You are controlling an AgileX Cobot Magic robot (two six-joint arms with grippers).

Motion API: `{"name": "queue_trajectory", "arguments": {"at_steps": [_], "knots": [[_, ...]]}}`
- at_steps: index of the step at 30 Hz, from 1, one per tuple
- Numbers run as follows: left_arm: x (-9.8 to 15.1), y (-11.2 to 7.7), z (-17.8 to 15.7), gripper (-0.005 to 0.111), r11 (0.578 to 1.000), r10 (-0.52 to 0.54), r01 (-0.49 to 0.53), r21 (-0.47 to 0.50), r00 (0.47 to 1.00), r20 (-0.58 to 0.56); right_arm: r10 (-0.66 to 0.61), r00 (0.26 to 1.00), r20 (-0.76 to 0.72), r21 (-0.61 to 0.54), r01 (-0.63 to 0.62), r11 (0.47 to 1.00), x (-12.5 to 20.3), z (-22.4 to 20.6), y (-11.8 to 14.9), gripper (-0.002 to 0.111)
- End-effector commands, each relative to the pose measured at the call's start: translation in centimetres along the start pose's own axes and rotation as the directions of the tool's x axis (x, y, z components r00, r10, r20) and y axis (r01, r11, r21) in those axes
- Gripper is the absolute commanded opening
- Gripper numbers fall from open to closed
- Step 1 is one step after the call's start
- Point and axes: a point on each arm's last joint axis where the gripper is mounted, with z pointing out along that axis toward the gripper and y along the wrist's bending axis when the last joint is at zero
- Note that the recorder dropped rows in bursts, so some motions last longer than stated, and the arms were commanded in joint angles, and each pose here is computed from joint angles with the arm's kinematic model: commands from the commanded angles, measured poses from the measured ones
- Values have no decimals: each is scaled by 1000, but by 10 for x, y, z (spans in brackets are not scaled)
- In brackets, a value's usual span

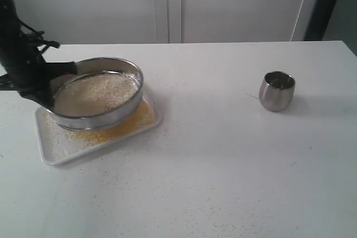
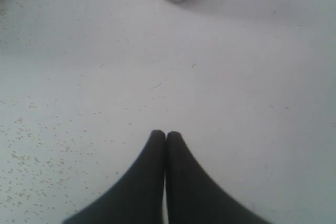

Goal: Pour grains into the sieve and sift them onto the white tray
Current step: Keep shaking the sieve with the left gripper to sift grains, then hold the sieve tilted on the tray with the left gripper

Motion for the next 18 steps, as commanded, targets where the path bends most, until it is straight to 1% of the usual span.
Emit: {"name": "queue_trajectory", "arguments": {"at_steps": [1, 2, 3, 4, 5, 6, 7, 8, 9, 10, 11, 12, 13, 14, 15, 16, 17, 18], "knots": [[18, -40, 10, 0, 982, 161, -164, 90, 986, 42, 5, 1000, 6, 0, -5, 1000, 1, 0, 0, 0], [12, -29, 1, 0, 990, 144, -143, -20, 989, 47, 5, 1000, 6, 0, -5, 1000, 1, 0, 0, 0], [6, -14, -7, 0, 989, 113, -107, -104, 992, 51, 5, 1000, 6, 0, -5, 1000, 1, 0, 0, 0], [-2, 15, -20, 0, 977, 24, -11, -211, 998, 63, 5, 1000, 6, 0, -5, 1000, 1, 0, 0, 0], [-3, 25, -22, 0, 981, -66, 78, -179, 995, 70, 5, 1000, 6, 0, -5, 1000, 1, 0, 0, 0], [-1, 14, -15, 0, 994, -92, 95, -59, 994, 61, 5, 1000, 6, 0, -5, 1000, 1, 0, 0, 0], [3, -9, -7, 0, 998, 2, -6, 56, 998, 62, 5, 1000, 6, 0, -5, 1000, 1, 0, 0, 0], [10, -29, -2, 0, 989, 115, -120, 81, 991, 67, 5, 1000, 6, 0, -5, 1000, 1, 0, 0, 0], [10, -31, -3, 0, 991, 117, -122, 51, 990, 78, 5, 1000, 6, 0, -5, 1000, 1, 0, 0, 0], [4, -18, -9, 0, 997, 77, -75, -26, 994, 83, 5, 1000, 6, 0, -5, 1000, 1, 0, 0, 0], [0, -4, -12, 0, 997, 39, -33, -74, 996, 79, 5, 1000, 6, 0, -5, 1000, 1, 0, 0, 0], [-3, 9, -14, 0, 997, -20, 25, -77, 998, 59, 5, 1000, 6, 0, -5, 1000, 1, 0, 0, 0], [0, 7, -10, 0, 998, -60, 61, -28, 997, 39, 5, 1000, 6, 0, -5, 1000, 1, 0, 0, 0], [3, -2, -7, 0, 999, -47, 46, 29, 998, 32, 5, 1000, 6, 0, -5, 1000, 1, 0, 0, 0], [6, -13, -2, 0, 997, 8, -11, 74, 999, 32, 5, 1000, 6, 0, -5, 1000, 1, 0, 0, 0], [10, -23, -1, 0, 993, 88, -90, 82, 996, 34, 5, 1000, 6, 0, -5, 1000, 1, 0, 0, 0], [12, -27, -1, 0, 987, 143, -146, 61, 989, 43, 5, 1000, 6, 0, -5, 1000, 1, 0, 0, 0], [11, -23, -3, 0, 987, 156, -157, 16, 987, 47, 5, 1000, 6, 0, -5, 1000, 1, 0, 0, 0]]}}
